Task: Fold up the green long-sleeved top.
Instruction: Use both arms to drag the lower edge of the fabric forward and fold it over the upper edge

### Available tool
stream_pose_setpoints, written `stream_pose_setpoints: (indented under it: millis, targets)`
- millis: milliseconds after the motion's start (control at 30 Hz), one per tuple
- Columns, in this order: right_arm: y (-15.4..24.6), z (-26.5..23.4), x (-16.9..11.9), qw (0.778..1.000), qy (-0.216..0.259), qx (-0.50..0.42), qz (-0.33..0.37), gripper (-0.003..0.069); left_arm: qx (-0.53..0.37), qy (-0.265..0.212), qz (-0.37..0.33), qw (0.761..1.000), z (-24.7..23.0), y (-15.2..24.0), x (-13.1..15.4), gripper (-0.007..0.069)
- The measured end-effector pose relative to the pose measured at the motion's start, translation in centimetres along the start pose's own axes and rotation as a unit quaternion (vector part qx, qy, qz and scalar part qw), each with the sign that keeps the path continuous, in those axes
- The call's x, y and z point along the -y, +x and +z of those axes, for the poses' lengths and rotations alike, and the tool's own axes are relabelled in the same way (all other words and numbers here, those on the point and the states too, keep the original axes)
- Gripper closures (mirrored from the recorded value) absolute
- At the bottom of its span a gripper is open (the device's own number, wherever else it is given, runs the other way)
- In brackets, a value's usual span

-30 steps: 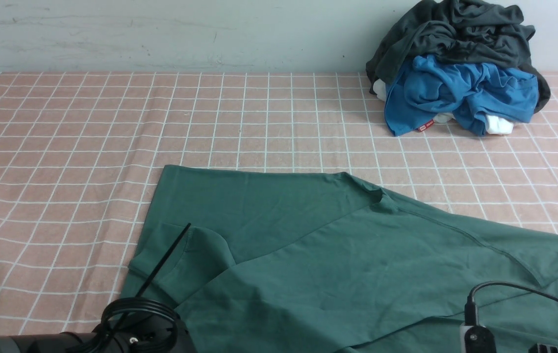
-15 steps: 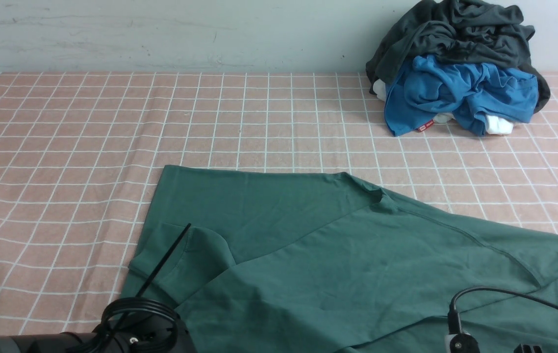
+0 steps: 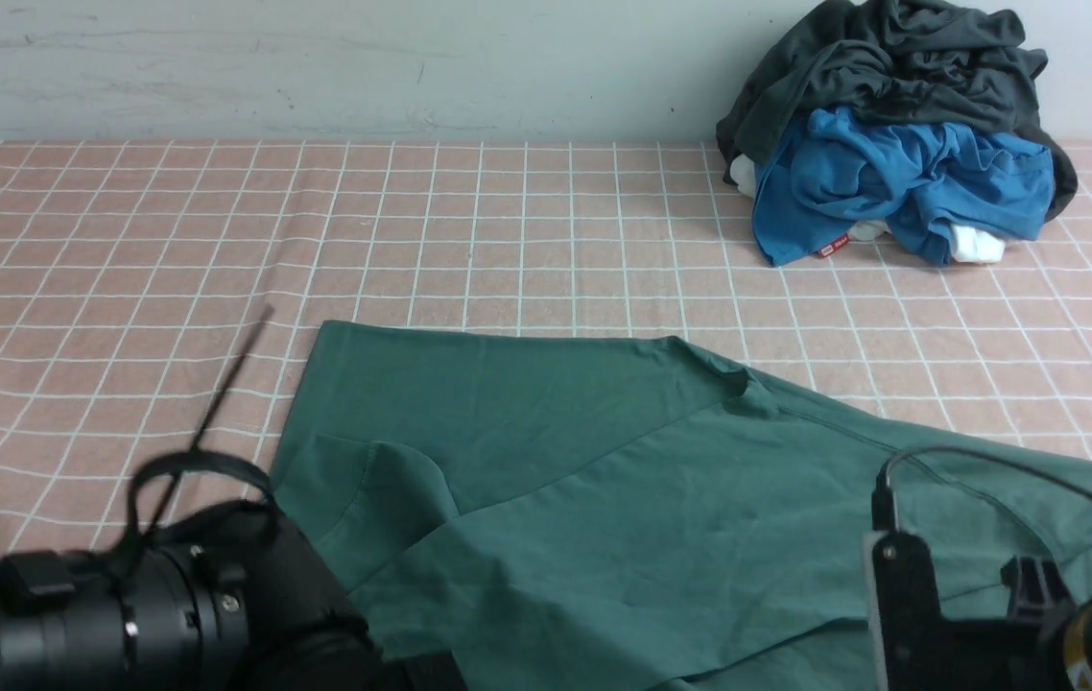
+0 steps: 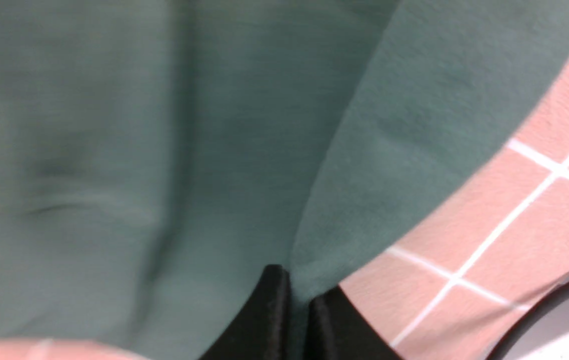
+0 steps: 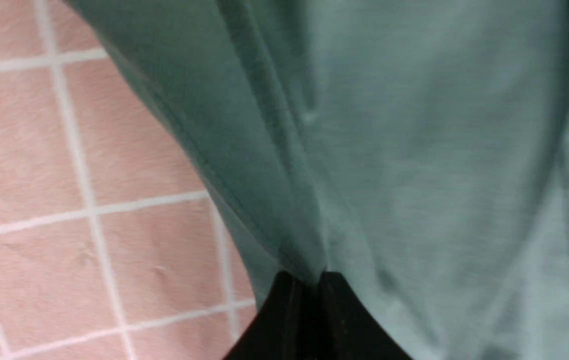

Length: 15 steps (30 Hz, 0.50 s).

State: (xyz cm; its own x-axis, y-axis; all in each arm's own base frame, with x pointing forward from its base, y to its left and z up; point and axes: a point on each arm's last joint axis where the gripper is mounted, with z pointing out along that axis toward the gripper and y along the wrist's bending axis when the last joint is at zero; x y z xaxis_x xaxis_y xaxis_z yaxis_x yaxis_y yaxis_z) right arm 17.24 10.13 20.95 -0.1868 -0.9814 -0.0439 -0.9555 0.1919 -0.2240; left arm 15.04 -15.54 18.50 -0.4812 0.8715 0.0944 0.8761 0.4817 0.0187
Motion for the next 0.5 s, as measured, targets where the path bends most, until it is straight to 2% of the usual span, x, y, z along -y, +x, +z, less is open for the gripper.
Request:
stream_pose_setpoints:
  millis: [167, 200, 267, 433, 500]
  targets:
    - [0.1, -3.3, 4.7, 0.996, 0.047, 0.031, 0.071, 0.0645, 0.067, -0.035, -0.032, 0.997, -5.1, -1.1, -4.2, 0.0609]
    - [0.1, -3.4, 4.9, 0.996, 0.049, 0.031, 0.073, 0.0645, 0.067, -0.036, -0.033, 0.997, -5.1, -1.1, -4.4, 0.0609]
    - [0.6, -4.6, 7.9, 0.991, 0.067, 0.047, 0.105, 0.0646, 0.102, -0.060, -0.042, 0.992, -7.6, -2.0, -7.3, 0.0608]
    - [1.0, -4.4, 12.7, 0.988, 0.056, 0.062, 0.132, 0.0646, 0.134, -0.094, -0.033, 0.986, -10.0, -4.3, -12.7, 0.0608]
    - [1.1, -3.6, 15.1, 0.986, 0.045, 0.068, 0.144, 0.0646, 0.143, -0.110, -0.026, 0.983, -10.6, -6.0, -15.8, 0.0608]
